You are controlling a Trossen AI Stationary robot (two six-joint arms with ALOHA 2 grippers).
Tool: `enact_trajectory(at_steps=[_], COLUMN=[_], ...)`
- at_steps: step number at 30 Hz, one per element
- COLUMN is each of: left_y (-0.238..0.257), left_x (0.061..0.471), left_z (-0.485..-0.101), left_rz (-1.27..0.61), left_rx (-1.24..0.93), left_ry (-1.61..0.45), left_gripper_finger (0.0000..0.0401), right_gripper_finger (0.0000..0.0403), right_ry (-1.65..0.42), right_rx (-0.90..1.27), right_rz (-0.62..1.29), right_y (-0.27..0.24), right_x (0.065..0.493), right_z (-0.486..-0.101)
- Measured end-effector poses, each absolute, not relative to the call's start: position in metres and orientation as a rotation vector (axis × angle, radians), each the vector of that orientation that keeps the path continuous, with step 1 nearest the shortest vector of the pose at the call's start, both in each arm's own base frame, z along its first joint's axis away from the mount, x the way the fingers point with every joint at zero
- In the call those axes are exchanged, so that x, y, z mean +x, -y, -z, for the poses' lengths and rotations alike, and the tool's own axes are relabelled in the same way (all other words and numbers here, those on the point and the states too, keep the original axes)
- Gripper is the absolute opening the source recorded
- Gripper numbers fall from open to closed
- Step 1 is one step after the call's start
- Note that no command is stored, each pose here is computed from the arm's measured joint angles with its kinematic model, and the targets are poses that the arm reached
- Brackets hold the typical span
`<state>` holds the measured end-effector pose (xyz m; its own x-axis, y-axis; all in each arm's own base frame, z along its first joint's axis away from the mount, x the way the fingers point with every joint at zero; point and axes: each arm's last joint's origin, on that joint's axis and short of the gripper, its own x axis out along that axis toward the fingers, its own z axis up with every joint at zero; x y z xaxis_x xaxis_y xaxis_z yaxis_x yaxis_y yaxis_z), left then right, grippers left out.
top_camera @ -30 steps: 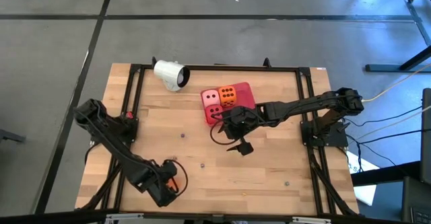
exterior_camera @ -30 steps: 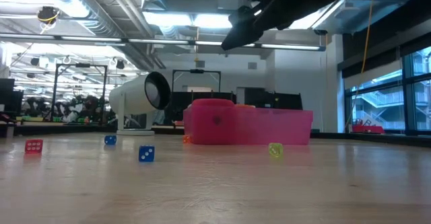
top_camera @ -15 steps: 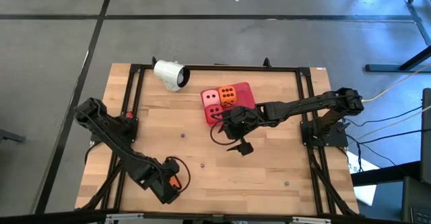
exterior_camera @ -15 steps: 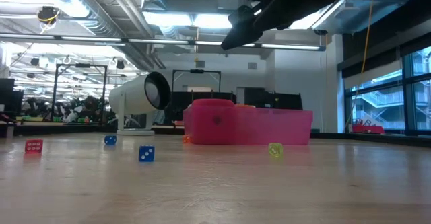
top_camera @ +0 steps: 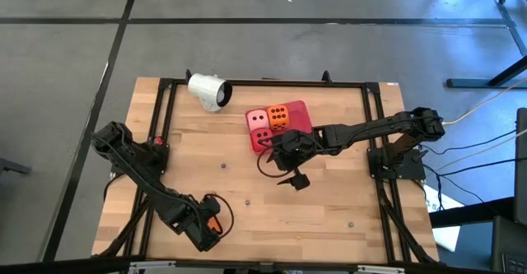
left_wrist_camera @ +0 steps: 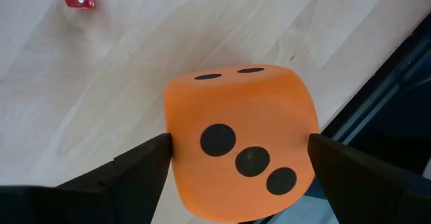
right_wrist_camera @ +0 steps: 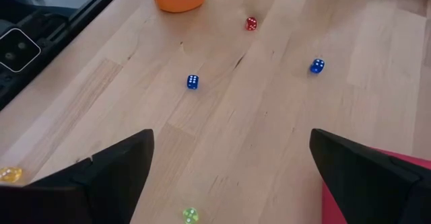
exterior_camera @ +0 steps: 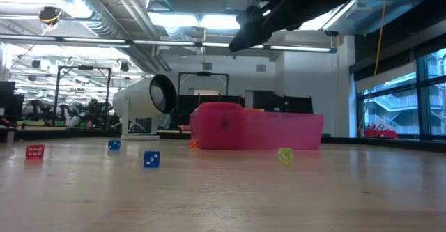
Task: Pick & Place Dice
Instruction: Put the big orange dice into the red bin
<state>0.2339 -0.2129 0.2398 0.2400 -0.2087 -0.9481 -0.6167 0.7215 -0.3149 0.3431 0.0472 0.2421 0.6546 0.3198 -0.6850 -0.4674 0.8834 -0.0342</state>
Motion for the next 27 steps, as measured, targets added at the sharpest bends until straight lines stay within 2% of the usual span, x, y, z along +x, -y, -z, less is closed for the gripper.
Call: enact_trajectory(at_steps=[27], left_y=[0.2131], left_x=[0.2345], left_z=[-0.2391], left_rz=[-0.294], left_rx=[-0.738], left_ry=[-1.336], left_gripper_finger=[0.0345], right_gripper_finger=[0.0396], right_ry=[-0.734], right_rx=[-0.202], right_rz=[-0.445], right_y=[-0.0472], right_x=[0.3431], right_z=[-0.2421])
